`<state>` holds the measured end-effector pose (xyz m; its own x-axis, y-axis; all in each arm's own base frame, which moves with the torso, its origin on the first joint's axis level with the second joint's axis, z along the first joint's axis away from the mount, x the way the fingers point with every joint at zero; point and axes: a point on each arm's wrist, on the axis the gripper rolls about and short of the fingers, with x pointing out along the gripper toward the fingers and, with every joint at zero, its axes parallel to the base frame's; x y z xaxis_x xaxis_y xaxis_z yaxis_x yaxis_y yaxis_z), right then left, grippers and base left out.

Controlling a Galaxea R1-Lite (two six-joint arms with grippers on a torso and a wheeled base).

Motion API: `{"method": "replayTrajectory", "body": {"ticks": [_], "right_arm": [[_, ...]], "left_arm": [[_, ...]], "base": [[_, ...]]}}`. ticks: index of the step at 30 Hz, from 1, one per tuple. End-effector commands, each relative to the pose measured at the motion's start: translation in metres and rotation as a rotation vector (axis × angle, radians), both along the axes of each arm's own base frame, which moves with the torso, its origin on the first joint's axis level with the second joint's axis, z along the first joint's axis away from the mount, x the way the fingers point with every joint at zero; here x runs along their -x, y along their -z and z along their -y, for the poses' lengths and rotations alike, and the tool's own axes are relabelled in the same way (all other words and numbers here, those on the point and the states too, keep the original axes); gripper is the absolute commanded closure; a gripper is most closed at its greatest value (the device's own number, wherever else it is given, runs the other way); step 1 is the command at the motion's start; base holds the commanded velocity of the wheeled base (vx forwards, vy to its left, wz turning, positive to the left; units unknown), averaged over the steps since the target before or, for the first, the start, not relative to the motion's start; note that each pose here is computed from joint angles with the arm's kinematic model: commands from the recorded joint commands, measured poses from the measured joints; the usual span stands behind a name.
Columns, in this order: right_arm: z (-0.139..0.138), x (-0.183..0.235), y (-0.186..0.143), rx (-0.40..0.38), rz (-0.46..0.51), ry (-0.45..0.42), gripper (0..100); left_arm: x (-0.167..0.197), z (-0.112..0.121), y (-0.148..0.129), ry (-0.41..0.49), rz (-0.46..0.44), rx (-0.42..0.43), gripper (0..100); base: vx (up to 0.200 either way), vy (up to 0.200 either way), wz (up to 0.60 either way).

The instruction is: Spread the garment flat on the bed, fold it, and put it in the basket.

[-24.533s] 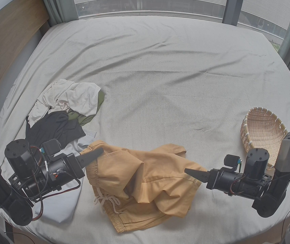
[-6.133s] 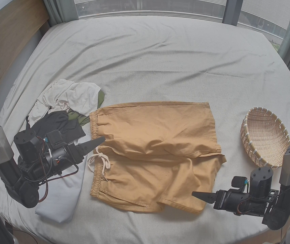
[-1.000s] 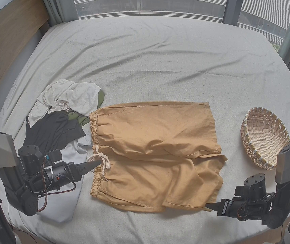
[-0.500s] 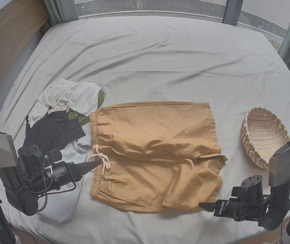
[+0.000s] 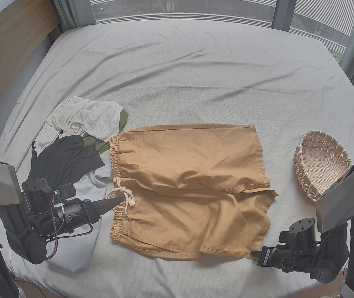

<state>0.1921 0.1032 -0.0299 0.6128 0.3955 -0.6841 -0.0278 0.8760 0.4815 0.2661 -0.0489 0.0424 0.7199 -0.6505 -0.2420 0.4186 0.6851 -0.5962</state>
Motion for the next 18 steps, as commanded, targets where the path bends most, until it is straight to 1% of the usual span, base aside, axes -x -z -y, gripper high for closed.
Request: {"method": "replayTrajectory", "body": {"ticks": [1,3,6,10,12,13,18], "right_arm": [[0.002,0.003,-0.005,-0.001,0.010,0.007,100],[0.003,0.001,-0.016,-0.025,0.050,0.034,100],[0.006,0.001,-0.027,-0.044,0.082,0.051,100],[0.012,0.007,-0.031,-0.015,0.025,0.062,100],[0.012,0.008,-0.031,-0.013,0.022,0.062,100],[0.011,0.009,-0.033,-0.014,0.025,0.059,100],[0.011,0.009,-0.031,-0.001,0.025,0.065,100]], "left_arm": [[0.002,0.000,0.001,0.000,-0.011,-0.001,0],[0.007,0.000,0.004,0.007,-0.033,-0.005,0],[0.012,0.001,0.009,0.016,-0.056,-0.019,0],[0.012,0.001,0.019,0.026,-0.072,-0.049,0],[0.011,0.000,0.020,0.025,-0.075,-0.049,0],[0.015,-0.001,0.023,0.019,-0.105,-0.046,0],[0.025,-0.003,0.028,0.016,-0.155,-0.050,0]], "base": [[0.000,0.000,0.00],[0.000,0.000,0.00],[0.000,0.000,0.00],[0.000,0.000,0.00],[0.000,0.000,0.00],[0.000,0.000,0.00],[0.000,0.000,0.00]]}}
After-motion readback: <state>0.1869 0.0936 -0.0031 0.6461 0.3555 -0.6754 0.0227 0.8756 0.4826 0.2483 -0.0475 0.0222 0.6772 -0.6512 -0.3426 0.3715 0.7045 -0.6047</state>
